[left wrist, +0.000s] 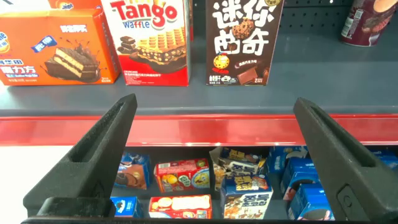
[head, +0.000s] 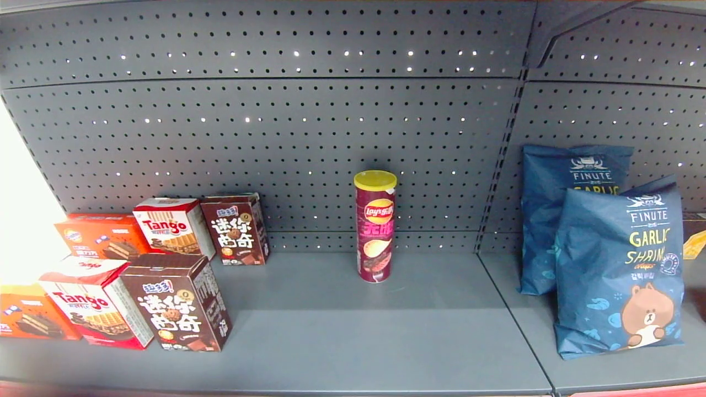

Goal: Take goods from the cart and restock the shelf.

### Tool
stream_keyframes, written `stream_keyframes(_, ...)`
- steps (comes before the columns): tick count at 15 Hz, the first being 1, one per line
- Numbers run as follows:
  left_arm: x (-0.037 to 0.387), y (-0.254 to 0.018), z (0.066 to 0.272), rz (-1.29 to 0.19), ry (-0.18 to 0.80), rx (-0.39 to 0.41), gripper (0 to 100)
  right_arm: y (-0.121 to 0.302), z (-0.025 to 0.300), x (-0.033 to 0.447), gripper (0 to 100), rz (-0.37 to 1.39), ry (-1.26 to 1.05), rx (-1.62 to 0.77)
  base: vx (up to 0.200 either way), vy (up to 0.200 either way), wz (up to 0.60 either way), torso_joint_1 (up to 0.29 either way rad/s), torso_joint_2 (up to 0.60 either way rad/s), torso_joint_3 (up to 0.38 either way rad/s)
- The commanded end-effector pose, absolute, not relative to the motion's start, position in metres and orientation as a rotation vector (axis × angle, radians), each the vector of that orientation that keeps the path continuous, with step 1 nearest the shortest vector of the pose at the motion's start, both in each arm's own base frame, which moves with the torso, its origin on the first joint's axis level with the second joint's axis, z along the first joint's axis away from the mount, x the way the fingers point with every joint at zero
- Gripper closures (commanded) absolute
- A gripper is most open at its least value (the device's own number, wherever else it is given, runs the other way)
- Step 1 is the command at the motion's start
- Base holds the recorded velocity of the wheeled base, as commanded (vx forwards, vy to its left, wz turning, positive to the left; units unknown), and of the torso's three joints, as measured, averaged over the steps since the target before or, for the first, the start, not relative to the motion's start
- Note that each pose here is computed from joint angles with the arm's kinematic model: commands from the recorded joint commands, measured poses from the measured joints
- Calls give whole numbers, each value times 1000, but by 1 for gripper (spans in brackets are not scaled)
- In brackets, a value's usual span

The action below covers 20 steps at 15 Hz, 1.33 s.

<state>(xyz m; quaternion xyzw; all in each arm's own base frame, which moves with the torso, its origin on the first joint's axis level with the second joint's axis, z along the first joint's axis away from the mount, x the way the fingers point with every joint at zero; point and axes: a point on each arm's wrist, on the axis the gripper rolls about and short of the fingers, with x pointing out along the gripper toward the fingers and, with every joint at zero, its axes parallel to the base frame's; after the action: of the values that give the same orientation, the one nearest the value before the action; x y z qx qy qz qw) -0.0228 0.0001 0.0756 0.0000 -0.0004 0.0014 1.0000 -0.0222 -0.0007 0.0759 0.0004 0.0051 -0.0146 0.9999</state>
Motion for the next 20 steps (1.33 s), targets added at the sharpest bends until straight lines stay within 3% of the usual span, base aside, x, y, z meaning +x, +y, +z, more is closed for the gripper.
stream_keyframes(1, -23, 0, 76, 3, -2, 0, 0, -1, 76, -22, 0, -29, 12, 0, 0, 0, 0, 0, 0, 0)
stream_keyframes(4, -23, 0, 76, 3, -2, 0, 0, -1, 76, -22, 0, -31, 12, 0, 0, 0, 0, 0, 0, 0)
stream_keyframes(20, -23, 0, 76, 0, -2, 2, 0, -1, 76, -22, 0, -32, 12, 1, 0, 0, 600, 2, 2, 1)
